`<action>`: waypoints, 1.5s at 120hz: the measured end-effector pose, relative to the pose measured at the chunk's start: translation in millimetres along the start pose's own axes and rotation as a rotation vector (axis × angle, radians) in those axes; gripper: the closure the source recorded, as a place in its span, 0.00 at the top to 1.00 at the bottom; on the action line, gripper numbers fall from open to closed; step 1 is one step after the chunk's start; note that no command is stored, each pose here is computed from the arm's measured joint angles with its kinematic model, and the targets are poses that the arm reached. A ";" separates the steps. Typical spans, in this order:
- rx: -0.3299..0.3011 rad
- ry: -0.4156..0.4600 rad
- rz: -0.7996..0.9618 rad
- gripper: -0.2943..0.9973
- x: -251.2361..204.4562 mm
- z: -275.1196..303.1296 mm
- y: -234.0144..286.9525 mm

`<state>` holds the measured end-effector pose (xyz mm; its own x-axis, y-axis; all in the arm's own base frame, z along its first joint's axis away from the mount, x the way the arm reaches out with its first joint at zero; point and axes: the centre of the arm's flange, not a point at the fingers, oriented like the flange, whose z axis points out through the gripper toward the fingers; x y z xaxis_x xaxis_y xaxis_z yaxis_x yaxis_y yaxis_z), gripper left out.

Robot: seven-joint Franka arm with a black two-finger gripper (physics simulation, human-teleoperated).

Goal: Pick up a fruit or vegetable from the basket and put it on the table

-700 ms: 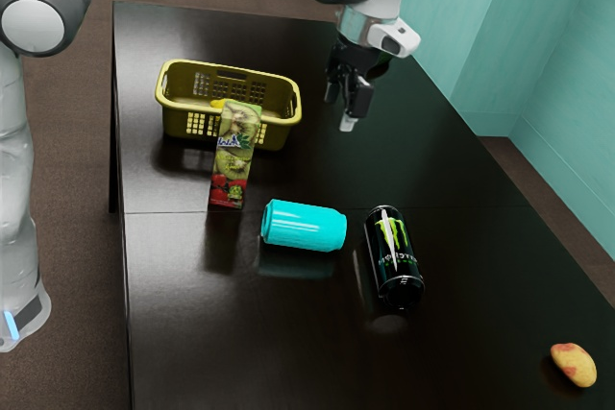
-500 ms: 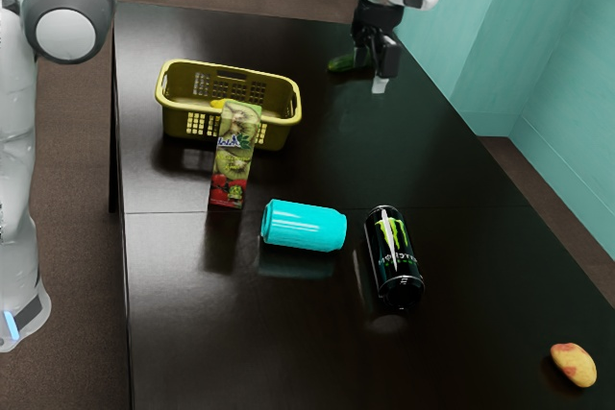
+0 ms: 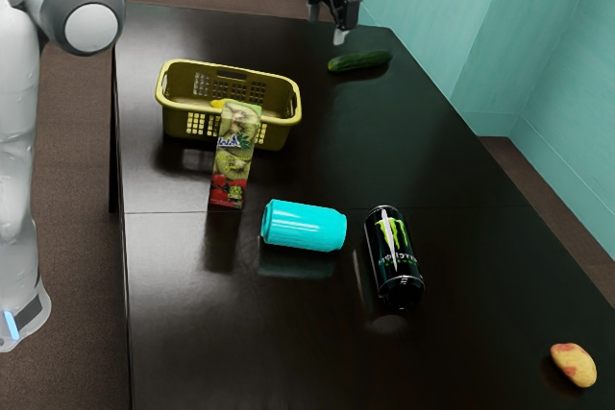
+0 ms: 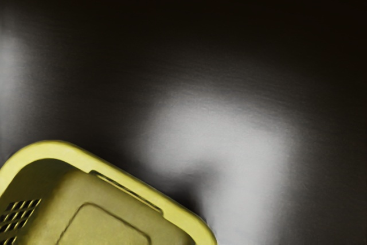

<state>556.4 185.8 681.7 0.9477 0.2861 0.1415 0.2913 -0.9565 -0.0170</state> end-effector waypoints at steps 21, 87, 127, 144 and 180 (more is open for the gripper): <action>0.006 -0.027 0.051 0.77 -19.9 27.8 -12.1; 0.065 -0.073 0.609 0.77 -89.1 118.2 -72.6; 0.005 -0.081 0.932 0.77 -110.9 141.6 -87.2; -0.024 -0.099 1.028 0.77 -124.1 157.9 -88.4; -0.032 -0.120 1.137 0.77 -131.2 172.0 -101.9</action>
<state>424.9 255.6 494.6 0.6674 -0.7439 -0.0347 -0.7446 -0.6657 -0.0493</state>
